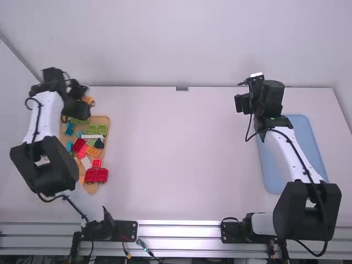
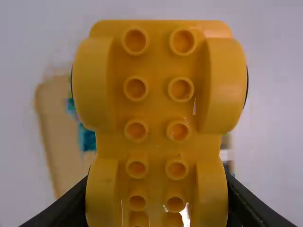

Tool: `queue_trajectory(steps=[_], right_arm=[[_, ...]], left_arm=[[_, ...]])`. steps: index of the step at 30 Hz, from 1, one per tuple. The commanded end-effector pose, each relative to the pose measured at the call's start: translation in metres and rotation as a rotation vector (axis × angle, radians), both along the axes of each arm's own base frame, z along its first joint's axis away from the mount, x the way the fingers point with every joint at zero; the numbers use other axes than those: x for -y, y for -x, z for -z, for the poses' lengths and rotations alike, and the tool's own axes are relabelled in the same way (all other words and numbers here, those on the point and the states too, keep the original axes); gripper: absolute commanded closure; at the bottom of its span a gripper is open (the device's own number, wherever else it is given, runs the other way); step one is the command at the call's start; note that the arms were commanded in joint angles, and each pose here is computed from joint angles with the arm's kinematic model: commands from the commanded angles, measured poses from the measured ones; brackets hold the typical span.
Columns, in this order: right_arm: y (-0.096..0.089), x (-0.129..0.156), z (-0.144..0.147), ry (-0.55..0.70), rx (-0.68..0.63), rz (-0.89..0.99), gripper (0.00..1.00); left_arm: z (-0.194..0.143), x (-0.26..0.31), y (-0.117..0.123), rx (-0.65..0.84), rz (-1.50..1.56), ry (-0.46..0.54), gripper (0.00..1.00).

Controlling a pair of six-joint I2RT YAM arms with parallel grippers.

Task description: Assemble lego blocks to make yellow taxi

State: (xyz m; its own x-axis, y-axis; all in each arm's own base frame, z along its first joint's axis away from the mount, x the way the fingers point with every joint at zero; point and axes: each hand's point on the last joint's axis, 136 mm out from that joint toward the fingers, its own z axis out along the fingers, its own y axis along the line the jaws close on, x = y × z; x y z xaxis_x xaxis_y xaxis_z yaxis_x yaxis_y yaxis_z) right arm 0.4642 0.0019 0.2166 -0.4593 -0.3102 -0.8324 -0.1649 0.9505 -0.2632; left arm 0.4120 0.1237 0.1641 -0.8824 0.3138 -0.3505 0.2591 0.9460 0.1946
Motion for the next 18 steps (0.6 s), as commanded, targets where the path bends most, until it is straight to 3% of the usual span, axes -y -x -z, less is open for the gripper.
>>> queue_trajectory(steps=[1, 10, 12, 18], right_arm=[[-0.006, 0.002, -0.013, -0.005, 0.027, 0.006, 0.01], [-0.005, 0.002, -0.011, -0.005, 0.018, 0.006, 0.01], [-0.005, 0.002, -0.010, -0.005, 0.016, 0.006, 0.01], [-0.006, 0.002, -0.012, -0.005, 0.023, 0.006, 0.01]], left_arm=[[-0.004, 0.061, 0.008, -0.014, 0.272, -0.063, 0.89], [0.039, 0.231, 0.022, -0.076, 0.795, -0.097, 0.95], [0.063, 0.267, 0.040, -0.153, 0.928, -0.108, 0.97], [0.116, 0.302, 0.065, -0.305, 1.067, -0.123, 0.99]])
